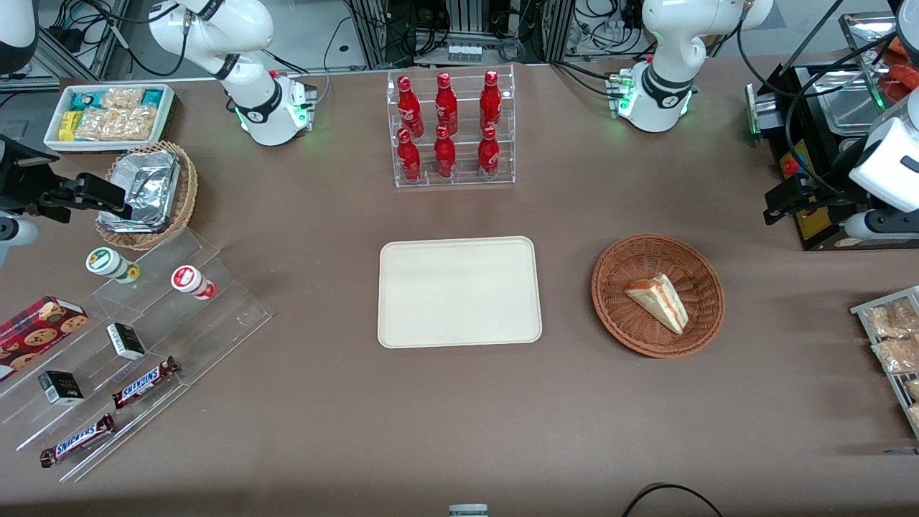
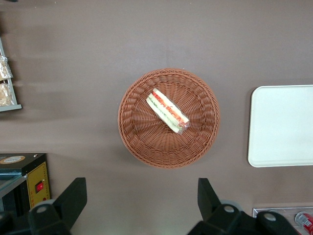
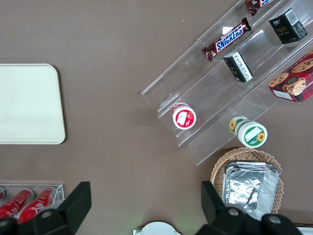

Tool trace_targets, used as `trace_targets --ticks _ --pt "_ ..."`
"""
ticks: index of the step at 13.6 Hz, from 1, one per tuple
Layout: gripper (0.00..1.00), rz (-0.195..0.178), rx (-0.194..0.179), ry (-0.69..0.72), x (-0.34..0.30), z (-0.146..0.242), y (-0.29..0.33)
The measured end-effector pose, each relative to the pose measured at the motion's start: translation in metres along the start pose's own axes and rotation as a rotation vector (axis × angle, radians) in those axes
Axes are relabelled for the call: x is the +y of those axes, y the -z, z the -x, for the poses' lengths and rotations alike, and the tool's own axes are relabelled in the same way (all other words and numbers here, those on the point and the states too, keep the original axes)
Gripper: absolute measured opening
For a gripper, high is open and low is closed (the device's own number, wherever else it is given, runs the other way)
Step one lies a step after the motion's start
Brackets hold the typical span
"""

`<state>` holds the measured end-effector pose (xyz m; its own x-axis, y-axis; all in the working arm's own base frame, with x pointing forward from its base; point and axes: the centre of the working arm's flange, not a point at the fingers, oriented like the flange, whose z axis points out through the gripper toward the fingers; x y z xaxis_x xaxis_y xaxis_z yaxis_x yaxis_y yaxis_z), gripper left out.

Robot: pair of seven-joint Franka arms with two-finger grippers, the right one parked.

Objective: Place sandwich from basket to tray
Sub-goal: 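Move the left gripper over the wicker basket holding the sandwich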

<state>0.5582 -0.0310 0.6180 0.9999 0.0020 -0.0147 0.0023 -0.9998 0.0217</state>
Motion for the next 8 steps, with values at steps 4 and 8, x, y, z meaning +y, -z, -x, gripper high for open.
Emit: trace_targets --ticks 4,8 --pt "1.00 -0.003 -0.017 -0.004 0.0003 0.0018 -0.0017" --pt "1.00 -0.035 -0.026 -0.010 -0.0009 0.0012 -0.0048"
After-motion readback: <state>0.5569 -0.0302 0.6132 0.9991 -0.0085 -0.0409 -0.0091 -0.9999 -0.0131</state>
